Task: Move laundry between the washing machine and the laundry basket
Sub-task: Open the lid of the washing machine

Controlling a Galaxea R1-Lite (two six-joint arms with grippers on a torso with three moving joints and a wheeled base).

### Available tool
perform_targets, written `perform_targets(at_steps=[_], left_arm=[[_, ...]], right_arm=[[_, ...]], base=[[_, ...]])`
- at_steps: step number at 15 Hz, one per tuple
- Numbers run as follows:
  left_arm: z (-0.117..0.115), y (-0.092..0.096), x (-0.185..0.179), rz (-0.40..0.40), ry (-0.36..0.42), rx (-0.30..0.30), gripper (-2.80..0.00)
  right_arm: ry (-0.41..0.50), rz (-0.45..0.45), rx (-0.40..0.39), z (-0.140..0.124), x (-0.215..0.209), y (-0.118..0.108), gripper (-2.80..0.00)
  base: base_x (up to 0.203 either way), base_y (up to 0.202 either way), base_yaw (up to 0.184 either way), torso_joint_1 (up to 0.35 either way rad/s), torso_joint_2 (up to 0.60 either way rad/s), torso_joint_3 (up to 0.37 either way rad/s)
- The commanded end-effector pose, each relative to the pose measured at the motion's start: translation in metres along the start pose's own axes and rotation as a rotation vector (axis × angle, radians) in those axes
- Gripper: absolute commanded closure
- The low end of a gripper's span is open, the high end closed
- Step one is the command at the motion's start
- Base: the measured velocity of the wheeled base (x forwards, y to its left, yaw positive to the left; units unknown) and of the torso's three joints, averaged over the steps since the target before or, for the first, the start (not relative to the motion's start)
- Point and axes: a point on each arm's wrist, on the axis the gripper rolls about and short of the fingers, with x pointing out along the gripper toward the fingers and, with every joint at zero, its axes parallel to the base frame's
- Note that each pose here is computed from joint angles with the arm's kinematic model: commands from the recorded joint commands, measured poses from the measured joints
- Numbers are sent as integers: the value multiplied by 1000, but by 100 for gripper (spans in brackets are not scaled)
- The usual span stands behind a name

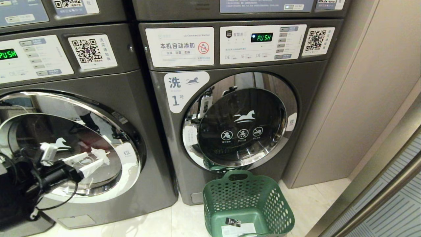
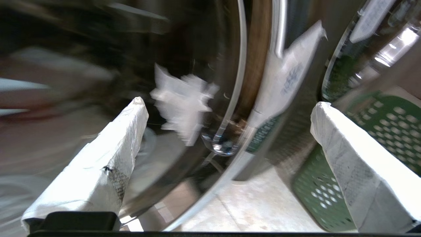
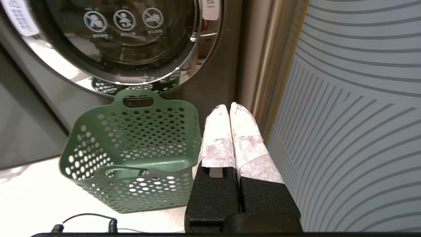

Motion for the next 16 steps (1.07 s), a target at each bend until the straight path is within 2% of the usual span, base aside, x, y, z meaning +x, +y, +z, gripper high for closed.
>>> perform_targets(at_steps=[1,3,4,6,7,9,10,11,12,14,16], left_arm=[[31,8,-51,137,-33,57,-280],[60,5,-86,224,-64,108,-280],[80,-3,-100,256,-90,142,-280],[130,-29,-124,316,-159,237,-280],[157,-48,-134,348,-202,300,-280],[217,-102,-155,416,-319,462,-280],[244,-131,-163,436,-374,525,-280],[269,-161,-171,462,-424,564,-280],[293,-188,-180,506,-456,552,-280],[316,-221,-191,602,-414,383,-280],[317,-252,-201,682,-343,251,-280]], right_arm=[[-1,1,0,0,0,0,0],[-1,0,0,0,0,0,0],[2,0,0,0,0,0,0],[0,-1,0,0,0,0,0],[2,-1,0,0,0,0,0],[-1,1,0,0,0,0,0],[0,0,0,0,0,0,0],[0,0,0,0,0,0,0],[1,0,0,0,0,0,0],[0,0,0,0,0,0,0],[0,0,0,0,0,0,0]], base=[[0,0,0,0,0,0],[0,0,0,0,0,0],[0,0,0,0,0,0],[0,0,0,0,0,0],[0,0,0,0,0,0],[0,0,0,0,0,0],[0,0,0,0,0,0],[0,0,0,0,0,0],[0,0,0,0,0,0],[0,0,0,0,0,0],[0,0,0,0,0,0]])
